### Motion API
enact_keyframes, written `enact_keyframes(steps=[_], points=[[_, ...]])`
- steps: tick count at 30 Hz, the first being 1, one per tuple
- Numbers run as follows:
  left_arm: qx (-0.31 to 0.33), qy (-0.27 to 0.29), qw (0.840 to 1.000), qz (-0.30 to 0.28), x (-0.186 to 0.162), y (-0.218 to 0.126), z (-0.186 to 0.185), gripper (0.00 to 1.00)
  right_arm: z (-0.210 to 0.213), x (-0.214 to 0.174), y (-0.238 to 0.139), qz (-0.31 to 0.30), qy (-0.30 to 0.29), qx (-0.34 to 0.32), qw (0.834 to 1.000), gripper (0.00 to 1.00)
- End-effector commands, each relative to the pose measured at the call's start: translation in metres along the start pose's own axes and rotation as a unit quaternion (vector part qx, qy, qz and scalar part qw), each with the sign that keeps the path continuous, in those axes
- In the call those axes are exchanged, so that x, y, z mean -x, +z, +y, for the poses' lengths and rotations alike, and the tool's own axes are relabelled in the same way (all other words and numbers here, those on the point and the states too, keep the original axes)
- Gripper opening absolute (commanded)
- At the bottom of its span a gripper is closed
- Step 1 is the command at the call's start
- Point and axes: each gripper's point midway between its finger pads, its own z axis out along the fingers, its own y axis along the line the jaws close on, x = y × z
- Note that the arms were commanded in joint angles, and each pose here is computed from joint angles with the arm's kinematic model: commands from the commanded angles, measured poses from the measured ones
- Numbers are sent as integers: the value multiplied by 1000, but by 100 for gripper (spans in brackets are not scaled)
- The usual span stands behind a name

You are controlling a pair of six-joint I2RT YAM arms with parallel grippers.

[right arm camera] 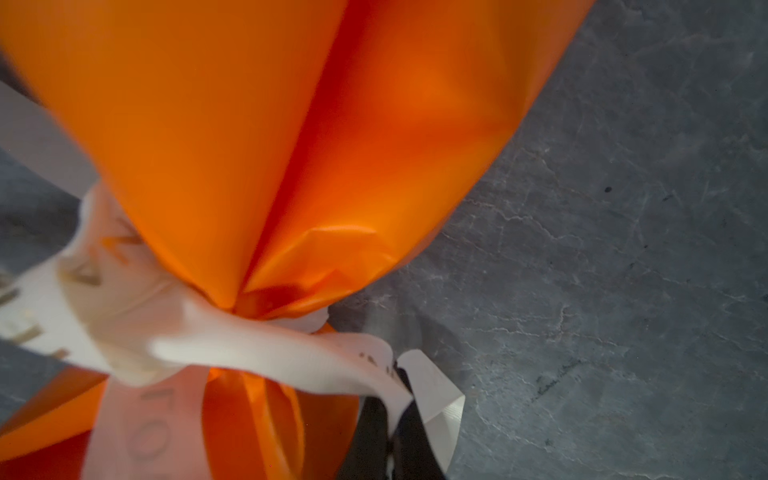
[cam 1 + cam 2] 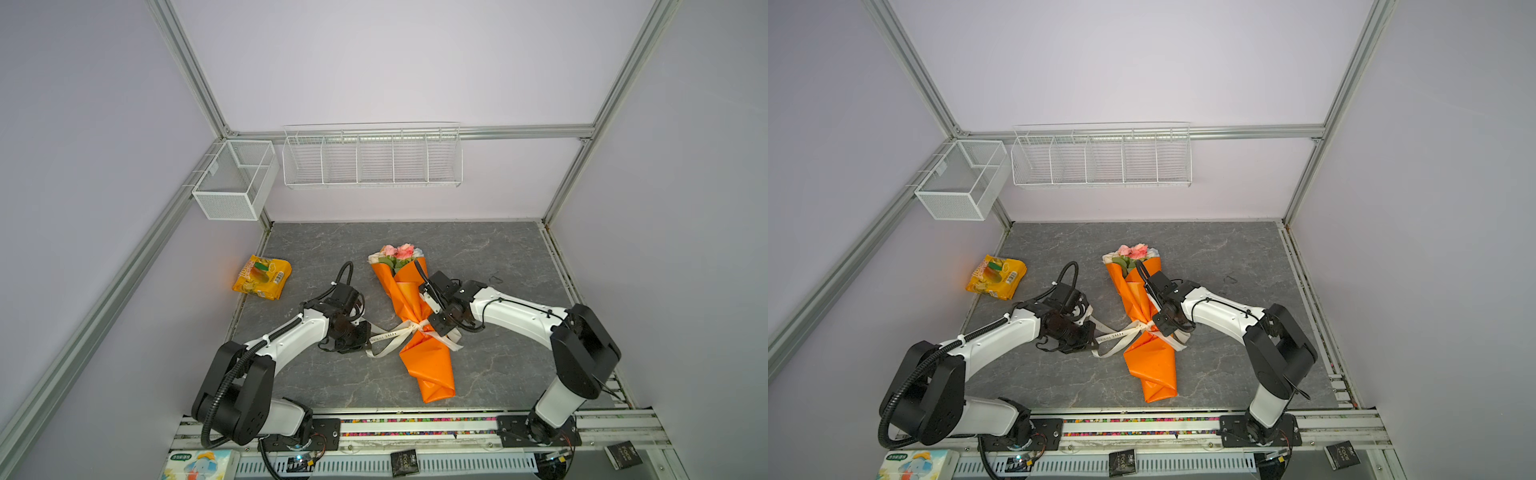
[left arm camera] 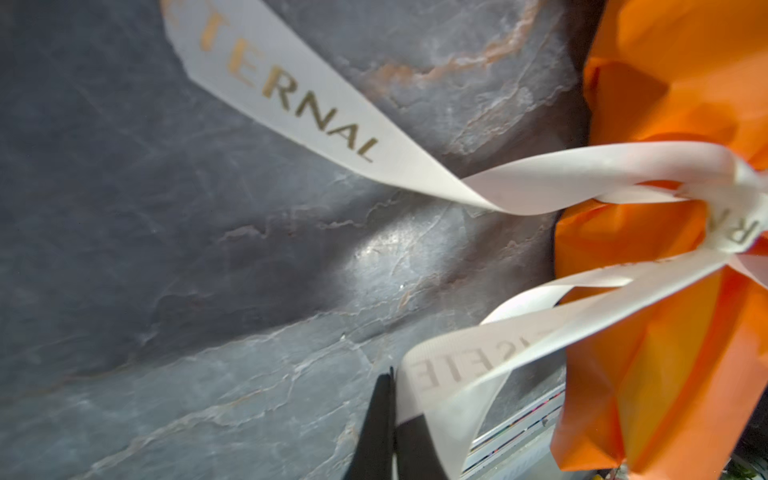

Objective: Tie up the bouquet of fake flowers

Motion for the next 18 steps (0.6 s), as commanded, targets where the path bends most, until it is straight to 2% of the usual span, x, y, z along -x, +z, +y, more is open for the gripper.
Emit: enact_keyframes(steps=[1, 5, 7, 9, 12, 16, 18], points=[[8, -37, 999, 14, -8, 13, 13, 0, -16, -11, 7, 22, 38, -24, 999, 6], [21, -38, 999, 26, -10, 20, 19, 0, -23, -13, 10, 25, 51, -29, 998, 6], [-6, -30, 999, 22, -9, 20, 10, 0, -21, -13, 11, 24, 52, -22, 998, 6], [41, -27, 999, 17, -8, 16, 24, 0, -23, -14, 13, 29, 55, -26, 998, 6], [33, -27, 999, 10, -3, 16, 20, 0, -26, -18, 19, 40, 59, -34, 997, 6], [77, -29, 997, 11, -2, 14, 35, 0, -38, -22, 19, 45, 84, -56, 994, 6], [72, -24, 997, 14, -2, 15, 32, 0, -38, -21, 19, 40, 96, -39, 994, 6]])
